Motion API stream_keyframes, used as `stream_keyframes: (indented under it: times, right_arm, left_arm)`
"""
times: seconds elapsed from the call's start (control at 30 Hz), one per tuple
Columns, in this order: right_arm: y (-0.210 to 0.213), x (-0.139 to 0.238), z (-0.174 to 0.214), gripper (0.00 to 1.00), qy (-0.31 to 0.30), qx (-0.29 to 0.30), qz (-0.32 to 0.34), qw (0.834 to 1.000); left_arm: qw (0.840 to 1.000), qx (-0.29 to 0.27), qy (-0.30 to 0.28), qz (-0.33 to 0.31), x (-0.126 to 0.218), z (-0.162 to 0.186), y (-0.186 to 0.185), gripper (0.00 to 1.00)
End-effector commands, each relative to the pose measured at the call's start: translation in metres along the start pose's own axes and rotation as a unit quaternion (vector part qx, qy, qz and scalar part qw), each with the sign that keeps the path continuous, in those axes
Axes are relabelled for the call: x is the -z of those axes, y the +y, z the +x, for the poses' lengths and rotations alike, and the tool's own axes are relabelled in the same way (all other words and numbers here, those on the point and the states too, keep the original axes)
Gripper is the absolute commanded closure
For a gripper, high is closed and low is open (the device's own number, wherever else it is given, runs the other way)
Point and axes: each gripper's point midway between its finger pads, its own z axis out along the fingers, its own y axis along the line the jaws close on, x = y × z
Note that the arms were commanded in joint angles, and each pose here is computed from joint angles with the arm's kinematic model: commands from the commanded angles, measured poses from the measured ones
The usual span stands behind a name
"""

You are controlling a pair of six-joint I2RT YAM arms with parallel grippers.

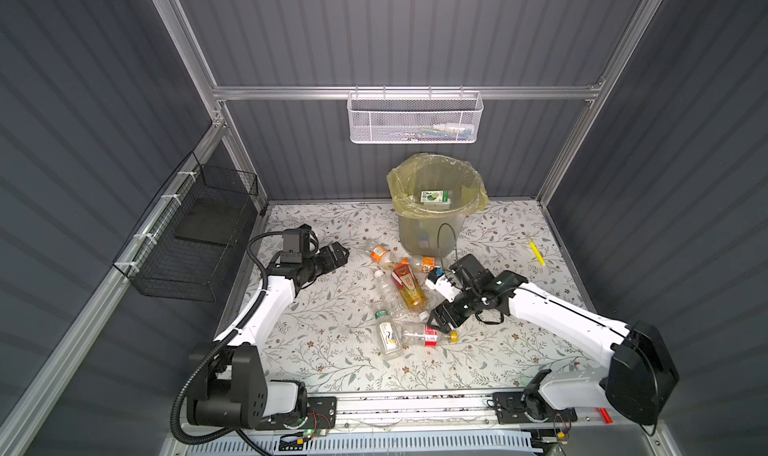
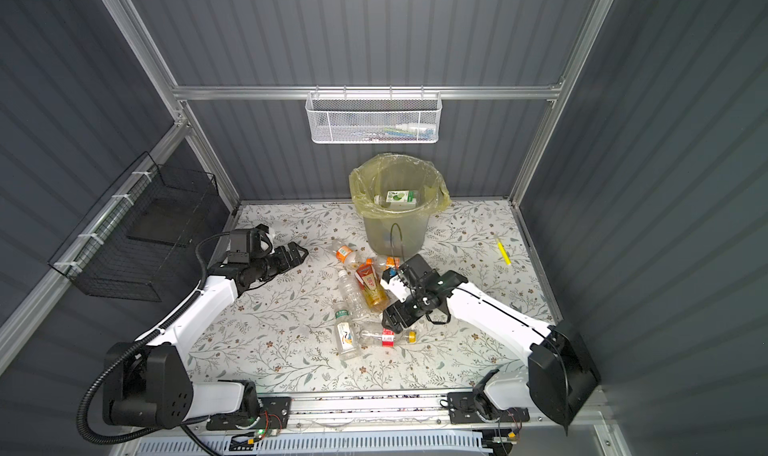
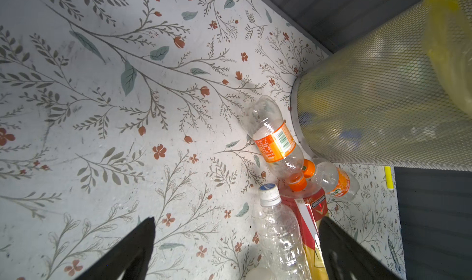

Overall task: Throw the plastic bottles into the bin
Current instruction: 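Reach the right gripper into the pile and grasp the red-labelled bottle while left gripper withdraws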

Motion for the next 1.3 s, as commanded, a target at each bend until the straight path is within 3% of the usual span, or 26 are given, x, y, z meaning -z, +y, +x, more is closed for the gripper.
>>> stream_keyframes:
  times: [0.0, 0.47, 0.83, 0.97, 1.27]
  right_arm:
    - [-0.003, -0.006, 0.017, 0.10, 0.049, 0.056, 0.037, 0.997]
    - [0.008, -0.046, 0.006, 0.07, 0.096, 0.167, 0.055, 0.980]
    - [0.018, -0.066, 0.017, 0.23, 0.109, 0.166, 0.043, 0.979]
    - [0.017, -0.068, 0.020, 0.34, 0.110, 0.155, 0.046, 0.981]
    - [0.029, -0.045, 0.019, 0.46, 0.076, 0.138, 0.028, 0.987]
  left_arm:
    - [1.000, -0.010, 0.000, 0.017, -0.002, -0.001, -0.005, 0.00]
    - [1.000, -0.004, 0.018, 0.010, -0.015, 0.013, 0.006, 0.00]
    - [1.000, -0.001, 0.026, 0.005, -0.019, 0.020, 0.013, 0.00]
    - [1.000, 0.000, 0.028, 0.005, -0.021, 0.022, 0.014, 0.00]
    - [1.000, -0.006, 0.028, 0.000, -0.019, 0.024, 0.016, 0.00]
